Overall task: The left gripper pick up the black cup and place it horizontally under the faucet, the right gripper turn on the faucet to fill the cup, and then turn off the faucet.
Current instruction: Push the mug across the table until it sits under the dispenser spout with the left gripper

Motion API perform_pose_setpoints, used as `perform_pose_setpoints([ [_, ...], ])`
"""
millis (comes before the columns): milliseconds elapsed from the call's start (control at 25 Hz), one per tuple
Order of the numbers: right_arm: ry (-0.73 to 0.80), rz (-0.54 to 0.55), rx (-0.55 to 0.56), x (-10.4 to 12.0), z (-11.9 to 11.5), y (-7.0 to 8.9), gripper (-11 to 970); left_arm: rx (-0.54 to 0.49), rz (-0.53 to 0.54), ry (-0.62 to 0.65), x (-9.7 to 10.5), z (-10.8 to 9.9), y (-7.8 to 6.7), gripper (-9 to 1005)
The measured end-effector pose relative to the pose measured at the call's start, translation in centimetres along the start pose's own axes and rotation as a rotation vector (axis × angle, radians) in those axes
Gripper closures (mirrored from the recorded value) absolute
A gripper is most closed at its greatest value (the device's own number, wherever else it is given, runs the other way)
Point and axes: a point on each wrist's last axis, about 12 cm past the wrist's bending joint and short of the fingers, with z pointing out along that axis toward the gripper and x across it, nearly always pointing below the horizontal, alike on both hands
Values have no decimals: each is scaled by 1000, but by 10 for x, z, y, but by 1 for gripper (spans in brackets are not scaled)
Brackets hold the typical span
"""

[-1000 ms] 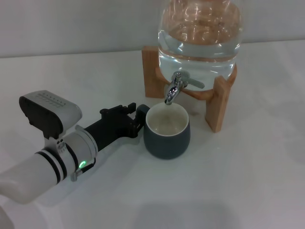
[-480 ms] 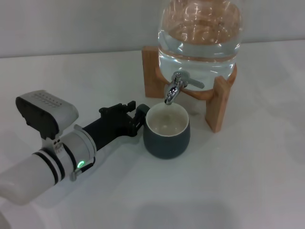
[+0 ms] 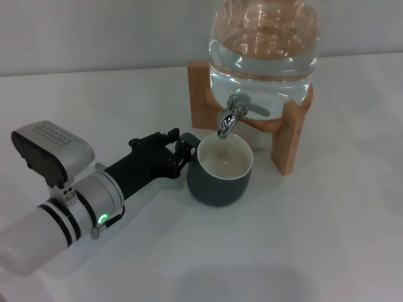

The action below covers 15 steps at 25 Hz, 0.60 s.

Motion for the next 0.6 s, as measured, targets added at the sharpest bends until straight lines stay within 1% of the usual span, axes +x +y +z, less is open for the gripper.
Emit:
perform_pose_setpoints([
  [600,3,-5,8,-2,-3,-2,114,7,-10,14,1,1,-2,643],
])
